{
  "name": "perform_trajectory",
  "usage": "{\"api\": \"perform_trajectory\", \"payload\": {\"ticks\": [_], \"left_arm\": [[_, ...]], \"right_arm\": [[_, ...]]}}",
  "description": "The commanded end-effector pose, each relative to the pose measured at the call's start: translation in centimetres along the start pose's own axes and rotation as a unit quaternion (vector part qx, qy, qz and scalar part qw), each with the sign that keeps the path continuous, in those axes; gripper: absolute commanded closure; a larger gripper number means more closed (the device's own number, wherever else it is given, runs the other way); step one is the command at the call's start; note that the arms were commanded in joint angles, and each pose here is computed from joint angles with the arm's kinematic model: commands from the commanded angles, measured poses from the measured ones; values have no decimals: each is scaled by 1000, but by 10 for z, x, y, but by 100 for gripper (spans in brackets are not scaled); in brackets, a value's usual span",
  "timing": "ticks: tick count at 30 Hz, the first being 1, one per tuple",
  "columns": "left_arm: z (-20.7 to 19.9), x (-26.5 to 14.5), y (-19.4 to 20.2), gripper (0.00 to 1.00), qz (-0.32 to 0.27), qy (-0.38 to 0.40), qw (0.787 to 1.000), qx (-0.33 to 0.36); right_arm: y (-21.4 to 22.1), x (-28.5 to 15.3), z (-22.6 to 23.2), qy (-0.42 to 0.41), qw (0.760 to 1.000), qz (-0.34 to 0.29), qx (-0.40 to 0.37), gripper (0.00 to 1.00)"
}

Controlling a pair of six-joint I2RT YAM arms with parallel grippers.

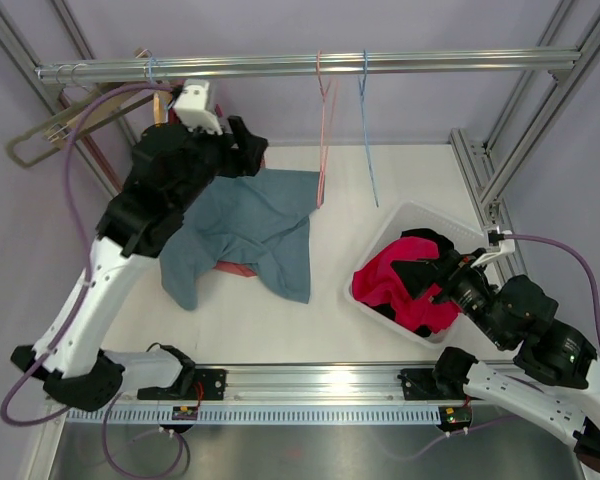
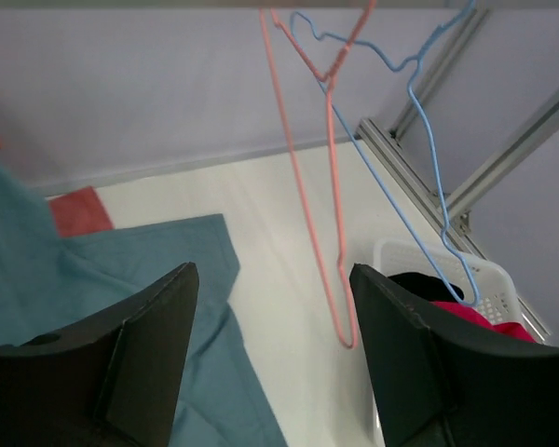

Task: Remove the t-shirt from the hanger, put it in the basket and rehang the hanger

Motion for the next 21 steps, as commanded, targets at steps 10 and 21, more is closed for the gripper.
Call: {"api": "perform_trajectory", "payload": {"ticks": [10,21], "left_arm": [[107,-94,-10,44,-5,-253,967,17],[150,-65,5,48,60,-275,960,1]], "right_arm": [[13,18,18,-50,998,34,-23,12],[25,24,19,-55,997,56,-20,13]]}}
Point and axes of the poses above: each gripper's point midway between its finger pads, its own x axis out along the fingers, its own z axis along the line the jaws close on, y = z × x, the point moved 5 cm from there along -x, back along the fingers, and after that the axes turned 4 degrees about x, right-handed, at the moved point
